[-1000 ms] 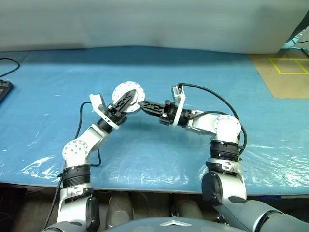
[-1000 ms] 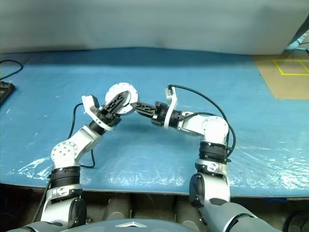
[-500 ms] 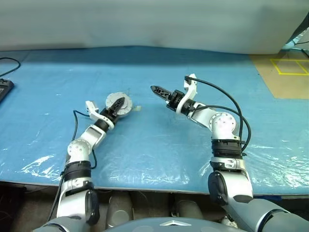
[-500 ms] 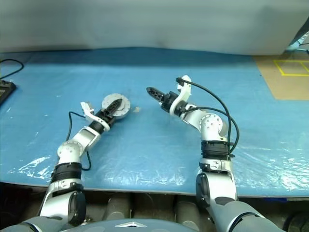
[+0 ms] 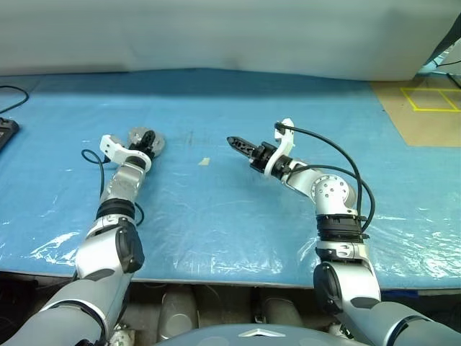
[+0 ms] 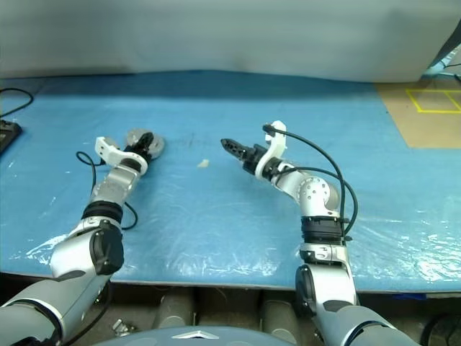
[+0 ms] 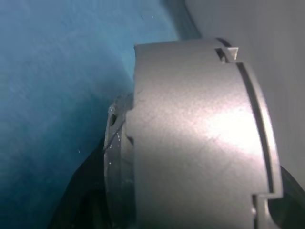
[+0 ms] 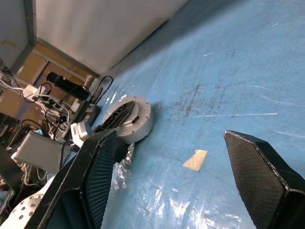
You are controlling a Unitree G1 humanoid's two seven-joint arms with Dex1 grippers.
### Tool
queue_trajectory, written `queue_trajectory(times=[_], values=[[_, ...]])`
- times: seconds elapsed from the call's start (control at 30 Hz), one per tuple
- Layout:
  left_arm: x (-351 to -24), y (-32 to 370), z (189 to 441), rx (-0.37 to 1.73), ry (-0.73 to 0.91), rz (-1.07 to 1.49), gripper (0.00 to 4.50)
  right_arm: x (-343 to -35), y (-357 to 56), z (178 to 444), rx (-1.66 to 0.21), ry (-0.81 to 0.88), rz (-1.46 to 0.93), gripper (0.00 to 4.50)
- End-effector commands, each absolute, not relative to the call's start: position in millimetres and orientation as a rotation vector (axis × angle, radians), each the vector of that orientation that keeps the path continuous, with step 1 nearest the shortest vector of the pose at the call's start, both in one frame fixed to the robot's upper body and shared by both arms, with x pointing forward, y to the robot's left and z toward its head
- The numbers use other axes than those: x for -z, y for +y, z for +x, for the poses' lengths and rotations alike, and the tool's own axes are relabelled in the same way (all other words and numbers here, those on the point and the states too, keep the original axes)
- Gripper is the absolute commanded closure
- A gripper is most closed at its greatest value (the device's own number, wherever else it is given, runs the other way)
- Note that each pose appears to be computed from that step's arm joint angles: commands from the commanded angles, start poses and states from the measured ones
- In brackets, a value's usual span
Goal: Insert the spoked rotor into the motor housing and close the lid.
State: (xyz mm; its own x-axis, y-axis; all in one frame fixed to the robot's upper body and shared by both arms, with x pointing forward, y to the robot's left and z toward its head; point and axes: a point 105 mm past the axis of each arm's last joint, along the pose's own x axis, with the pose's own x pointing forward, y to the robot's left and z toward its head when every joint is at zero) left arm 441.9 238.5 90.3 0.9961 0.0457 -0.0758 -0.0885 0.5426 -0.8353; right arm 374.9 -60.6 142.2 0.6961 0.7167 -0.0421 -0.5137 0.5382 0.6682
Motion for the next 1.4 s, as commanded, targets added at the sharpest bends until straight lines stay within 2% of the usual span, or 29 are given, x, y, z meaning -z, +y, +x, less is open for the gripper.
queue_trajectory(times=[0.03,0.13,0.17,0.33,0.47,0.57,0.67,0.73,0.87,0.97,1.1,1.2,1.3,1.4], values=[[-98,262,442,-0.181,-0.006,-0.924,1.06,-156,-61,375,-0.761,0.27,0.661,0.66],[-101,280,437,-0.245,-0.045,-0.864,0.09,-155,-60,376,-0.76,0.276,0.668,0.66],[-102,286,435,-0.263,-0.061,-0.858,0.02,-154,-59,377,-0.758,0.28,0.673,0.66],[-108,323,418,-0.352,-0.134,-0.777,0.02,-147,-59,379,-0.75,0.315,0.678,0.66],[-110,333,410,-0.35,-0.148,-0.703,0.02,-143,-61,383,-0.725,0.32,0.664,0.66],[-125,333,406,-0.282,-0.207,-0.6,0.02,-147,-63,385,-0.72,0.255,0.597,0.66],[-160,303,404,-0.062,-0.328,-0.447,0.02,-156,-77,389,-0.677,0.104,0.441,0.66],[-180,263,398,0.164,-0.378,-0.285,0.02,-154,-96,394,-0.599,0.026,0.312,0.66],[-190,195,382,0.495,-0.374,-0.121,0.02,-153,-130,397,-0.52,-0.054,0.249,0.66],[-179,153,363,0.763,-0.306,-0.002,0.02,-156,-151,388,-0.558,-0.124,0.157,0.66],[-147,124,339,1.014,-0.192,0.128,0.02,-151,-162,374,-0.648,-0.118,0.042,0.66],[-134,121,335,1.07,-0.157,0.175,0.02,-151,-160,358,-0.754,-0.124,-0.023,0.66],[-127,119,332,1.105,-0.141,0.203,0.0,-140,-157,343,-0.854,-0.082,-0.114,0.13],[-123,119,332,1.125,-0.133,0.221,0.0,-122,-155,331,-0.935,0.007,-0.201,0.06]])
